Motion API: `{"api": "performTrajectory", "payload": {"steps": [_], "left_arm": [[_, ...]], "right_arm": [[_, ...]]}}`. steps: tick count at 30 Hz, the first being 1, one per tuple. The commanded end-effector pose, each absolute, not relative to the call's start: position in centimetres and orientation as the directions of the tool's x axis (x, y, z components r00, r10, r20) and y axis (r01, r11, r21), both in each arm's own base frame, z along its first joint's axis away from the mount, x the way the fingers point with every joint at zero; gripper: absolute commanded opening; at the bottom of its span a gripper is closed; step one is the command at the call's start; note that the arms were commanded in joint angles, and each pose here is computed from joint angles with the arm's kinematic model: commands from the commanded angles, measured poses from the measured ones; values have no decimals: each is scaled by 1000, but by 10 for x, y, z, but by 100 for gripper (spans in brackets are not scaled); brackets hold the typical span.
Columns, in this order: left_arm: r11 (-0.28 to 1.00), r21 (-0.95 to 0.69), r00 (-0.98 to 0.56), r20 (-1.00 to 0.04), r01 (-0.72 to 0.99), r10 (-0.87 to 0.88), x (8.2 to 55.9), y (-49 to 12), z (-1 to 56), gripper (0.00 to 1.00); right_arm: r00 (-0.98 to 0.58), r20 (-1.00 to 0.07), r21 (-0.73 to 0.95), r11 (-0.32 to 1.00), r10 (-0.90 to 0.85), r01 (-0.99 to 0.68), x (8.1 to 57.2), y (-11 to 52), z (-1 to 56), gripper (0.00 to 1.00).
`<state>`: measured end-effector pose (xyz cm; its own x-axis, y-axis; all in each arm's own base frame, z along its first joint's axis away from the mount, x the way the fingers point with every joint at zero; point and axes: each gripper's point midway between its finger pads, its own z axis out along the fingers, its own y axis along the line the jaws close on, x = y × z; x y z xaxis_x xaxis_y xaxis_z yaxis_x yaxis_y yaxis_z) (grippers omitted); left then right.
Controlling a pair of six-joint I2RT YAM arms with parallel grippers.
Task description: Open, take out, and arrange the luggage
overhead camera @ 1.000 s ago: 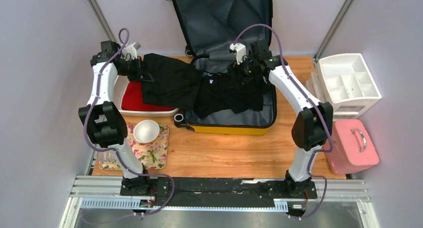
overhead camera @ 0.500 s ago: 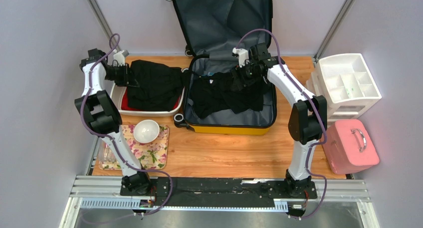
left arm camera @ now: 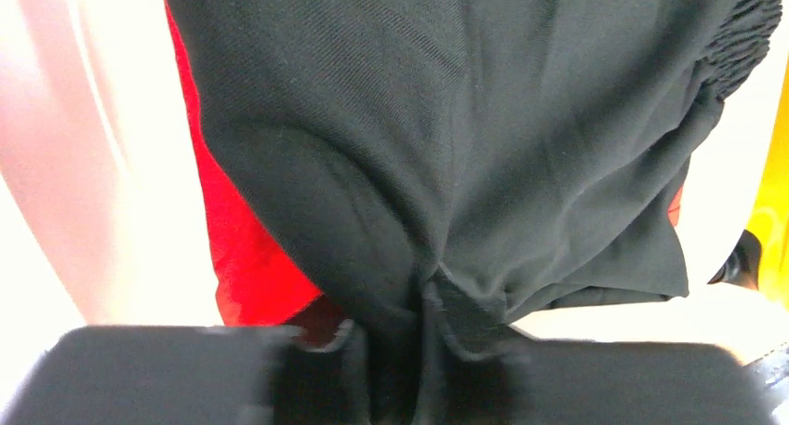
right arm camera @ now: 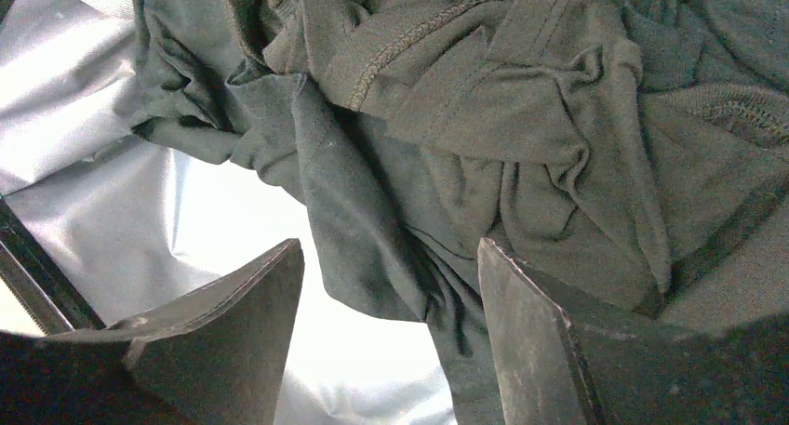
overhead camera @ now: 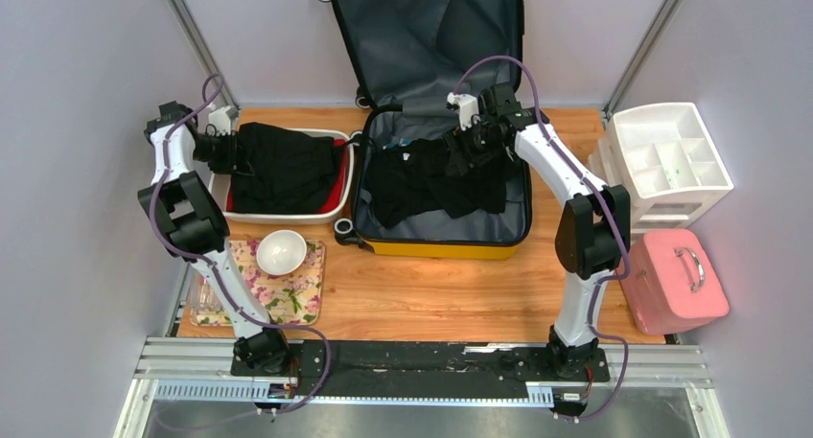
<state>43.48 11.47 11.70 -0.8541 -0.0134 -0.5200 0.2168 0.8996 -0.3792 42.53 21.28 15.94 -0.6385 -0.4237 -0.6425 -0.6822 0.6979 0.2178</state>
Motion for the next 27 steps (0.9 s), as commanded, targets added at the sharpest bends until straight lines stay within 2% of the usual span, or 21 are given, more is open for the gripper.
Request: {"api": "performTrajectory", "payload": {"steps": [1,2,3,4,5,9,12,14,16,19,23,27], "left_arm": [[936,-289,-851,-525,200,20,436,146,113,41],[925,-315,-843,-538,213,10,437,141,117,50],[918,-324,-829,-559,229,10,439,137,125,69],[910,-337,-815,-580,243,3,442,133,134,73],[896,-348,-780,-626,277,-3,446,125,153,84],[914,-273,-654,-756,301,-11,468,127,214,85],[882,-201,-535,-842,426,67,477,105,248,84],[807,-97,-404,-896,583,184,481,65,267,82],[671,-21,-261,-930,741,260,479,17,266,79],[570,65,-122,-951,819,284,486,-24,264,77],[400,112,-25,-946,910,323,500,-95,240,77],[277,198,78,-917,940,390,509,-125,222,78]], "right_arm": [[-584,-693,172,691,-421,-702,427,212,186,72],[-587,-692,172,694,-420,-699,429,211,186,72],[-585,-692,172,691,-422,-702,429,212,188,72],[-587,-691,175,691,-422,-702,428,212,188,72],[-589,-689,178,689,-422,-703,428,213,189,72],[-590,-690,189,683,-419,-705,425,214,193,72],[-585,-696,187,681,-416,-708,423,214,197,72],[-586,-693,183,684,-419,-706,422,213,196,72],[-587,-693,180,687,-420,-704,421,211,196,72],[-588,-692,182,686,-420,-705,418,211,197,72],[-576,-697,166,685,-428,-710,417,208,200,72],[-567,-702,157,684,-430,-712,416,207,204,72]]}}
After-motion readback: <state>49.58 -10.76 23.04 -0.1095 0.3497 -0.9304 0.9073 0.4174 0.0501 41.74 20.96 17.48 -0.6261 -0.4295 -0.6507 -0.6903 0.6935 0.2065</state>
